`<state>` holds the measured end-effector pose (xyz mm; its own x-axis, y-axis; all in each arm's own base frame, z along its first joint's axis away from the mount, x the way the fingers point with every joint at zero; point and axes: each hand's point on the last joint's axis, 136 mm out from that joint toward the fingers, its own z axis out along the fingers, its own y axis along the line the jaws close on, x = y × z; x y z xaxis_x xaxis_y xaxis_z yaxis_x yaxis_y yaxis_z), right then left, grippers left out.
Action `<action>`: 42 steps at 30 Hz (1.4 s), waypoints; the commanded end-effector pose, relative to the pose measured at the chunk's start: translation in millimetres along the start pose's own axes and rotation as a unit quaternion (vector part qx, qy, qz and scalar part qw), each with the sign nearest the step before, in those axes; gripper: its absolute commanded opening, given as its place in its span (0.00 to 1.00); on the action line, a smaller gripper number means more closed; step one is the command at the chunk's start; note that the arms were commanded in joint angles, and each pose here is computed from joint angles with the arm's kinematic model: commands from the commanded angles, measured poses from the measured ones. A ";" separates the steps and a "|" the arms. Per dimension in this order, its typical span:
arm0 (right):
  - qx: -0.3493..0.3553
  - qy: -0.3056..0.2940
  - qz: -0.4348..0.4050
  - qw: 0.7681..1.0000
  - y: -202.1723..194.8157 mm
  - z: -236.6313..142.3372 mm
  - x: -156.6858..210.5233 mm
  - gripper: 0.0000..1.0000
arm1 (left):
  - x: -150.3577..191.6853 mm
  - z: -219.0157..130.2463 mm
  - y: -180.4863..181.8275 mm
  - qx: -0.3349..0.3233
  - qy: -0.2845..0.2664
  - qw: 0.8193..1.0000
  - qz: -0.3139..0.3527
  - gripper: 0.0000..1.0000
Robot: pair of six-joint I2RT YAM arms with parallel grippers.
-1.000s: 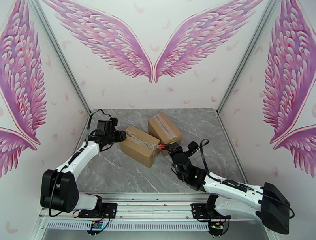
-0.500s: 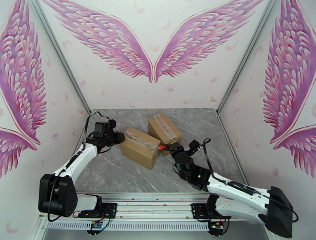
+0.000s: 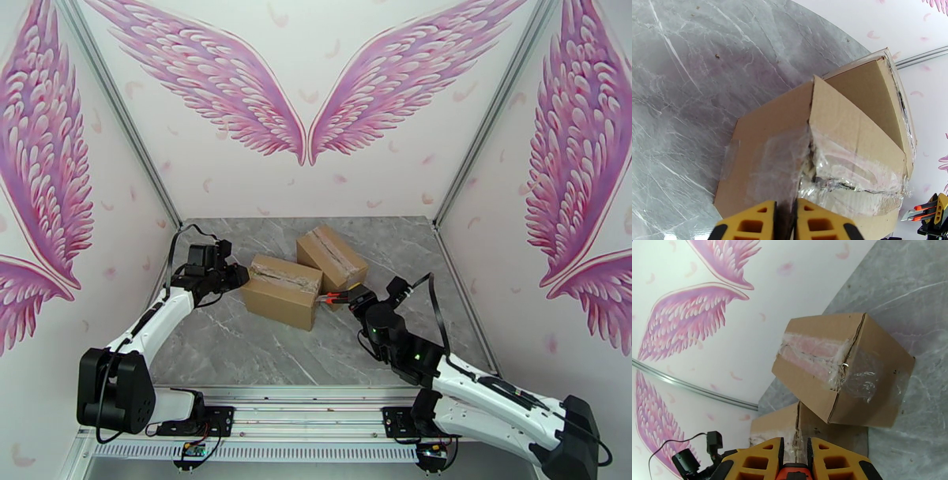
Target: Unpack the express box
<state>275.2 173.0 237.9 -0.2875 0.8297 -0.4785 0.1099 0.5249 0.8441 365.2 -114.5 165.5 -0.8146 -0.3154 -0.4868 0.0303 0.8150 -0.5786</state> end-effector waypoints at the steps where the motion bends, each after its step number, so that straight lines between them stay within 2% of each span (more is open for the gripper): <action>1: -0.019 -0.021 -0.003 1.000 7.1 3.4 -5.0 0.00 | 32.1 1.4 32.6 -0.060 0.047 0.996 -0.038 0.06; 9: -0.048 -0.076 -0.008 0.996 19.8 -0.6 -26.3 0.00 | 35.1 1.6 30.6 -0.058 0.053 0.997 -0.027 0.05; 13: -0.048 -0.085 -0.016 0.995 20.7 1.5 -29.5 0.00 | 34.5 2.4 29.0 -0.056 0.055 0.997 -0.023 0.05; 28: -0.040 -0.089 -0.026 0.995 16.0 19.1 -27.1 0.00 | 35.9 5.2 28.0 -0.057 0.063 0.996 -0.016 0.03; 42: -0.045 -0.061 -0.016 0.997 16.9 34.0 -9.3 0.00 | 36.9 7.4 27.8 -0.057 0.066 0.996 -0.016 0.02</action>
<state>310.1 170.1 242.9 -0.1438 0.8143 -0.5624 0.0491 0.5735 0.8177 361.1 -115.7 165.1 -0.8179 -0.2797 -0.5028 0.0608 0.8270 -0.5589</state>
